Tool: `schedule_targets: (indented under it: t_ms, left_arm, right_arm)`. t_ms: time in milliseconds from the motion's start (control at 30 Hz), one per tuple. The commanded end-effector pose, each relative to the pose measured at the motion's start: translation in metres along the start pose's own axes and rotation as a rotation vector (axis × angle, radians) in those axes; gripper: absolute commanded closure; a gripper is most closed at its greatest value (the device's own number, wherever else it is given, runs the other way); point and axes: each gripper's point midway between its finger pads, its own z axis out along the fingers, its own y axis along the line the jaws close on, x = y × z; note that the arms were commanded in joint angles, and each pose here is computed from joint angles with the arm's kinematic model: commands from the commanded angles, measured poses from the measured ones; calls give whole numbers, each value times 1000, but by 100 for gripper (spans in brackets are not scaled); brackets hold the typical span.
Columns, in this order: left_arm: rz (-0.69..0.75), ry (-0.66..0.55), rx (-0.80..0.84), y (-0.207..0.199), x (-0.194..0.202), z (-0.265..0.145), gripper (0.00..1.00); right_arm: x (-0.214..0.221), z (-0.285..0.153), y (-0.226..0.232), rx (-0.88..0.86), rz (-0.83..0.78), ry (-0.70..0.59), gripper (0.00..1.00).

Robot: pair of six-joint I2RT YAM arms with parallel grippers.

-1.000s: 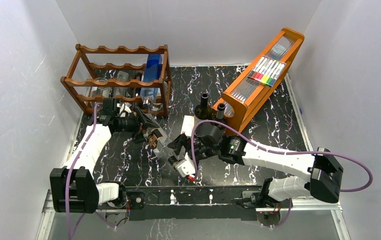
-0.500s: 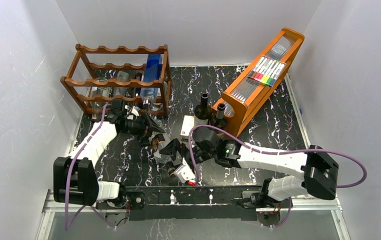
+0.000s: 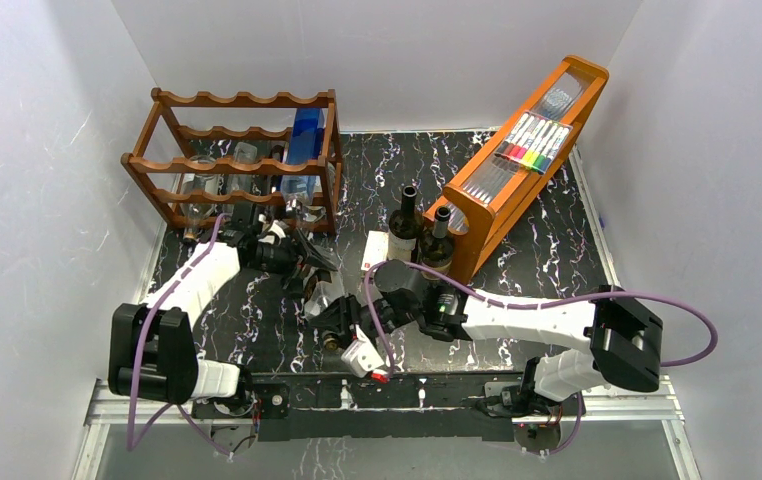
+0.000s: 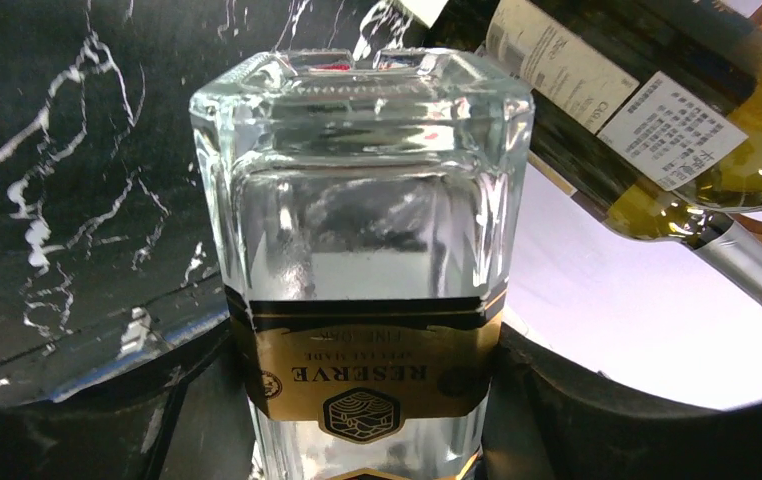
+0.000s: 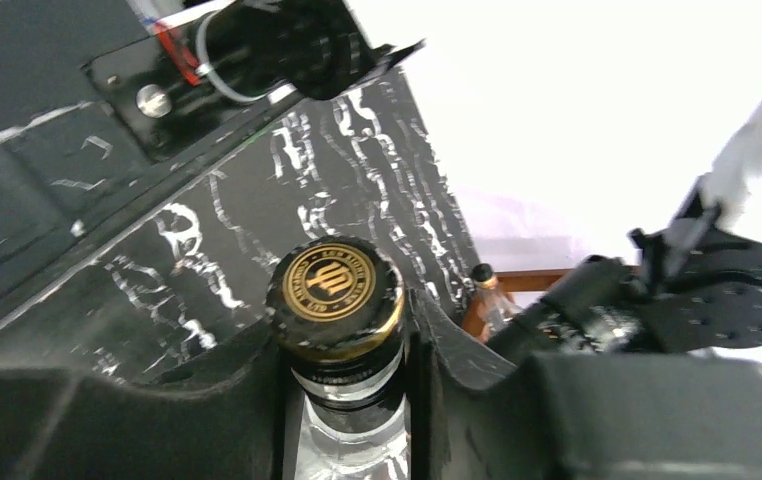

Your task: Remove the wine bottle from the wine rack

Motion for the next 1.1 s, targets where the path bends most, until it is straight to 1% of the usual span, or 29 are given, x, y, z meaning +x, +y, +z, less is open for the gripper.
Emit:
schedule_targets:
  t_ms: [0,33,67,100,167,233,267,300,333,367,433,633,733,933,1067]
  left_arm:
    - [13,80,79,-14,17,-5,100]
    - [9,90,79,-12,17,-4,100]
    - [5,96,78,-12,18,-3,94]
    - [2,97,76,-10,18,-3,82]
    - [0,89,74,-9,18,-3,56]
    - [9,74,73,-8,17,-3,36]
    - [19,61,72,-9,16,-3,26]
    - [27,52,71,-9,15,-4,21]
    - [33,42,68,-9,14,-4,12]
    - [39,30,66,-9,13,-5,6]
    - [41,12,58,-6,12,-5,2]
    - [69,-47,39,1,11,-7,2]
    - [99,-84,38,1,9,-10,2]
    - [217,-237,42,-14,-5,-28,2]
    - [270,-296,57,-25,-11,-37,2]
  right_arm:
    - [-19,0,-36,91,-23,-53,76]
    - [-17,-1,-36,96,-21,-45,90]
    - [-15,-1,-36,103,-13,-34,100]
    - [-13,-2,-36,112,4,-25,100]
    - [-13,-7,-38,145,12,-11,100]
    - [-15,-12,-44,189,26,-10,100]
    - [-15,-14,-47,209,38,-8,100]
    - [-16,-16,-50,229,53,-5,100]
    - [-16,-18,-53,243,72,2,100]
    - [-15,-21,-56,260,95,10,100]
    - [-14,-25,-60,295,146,27,100]
    - [-11,-41,-71,377,335,76,100]
    - [-5,-53,-81,447,447,136,100]
    - [3,-81,-96,589,670,181,100]
    - [9,-97,-96,655,779,180,100]
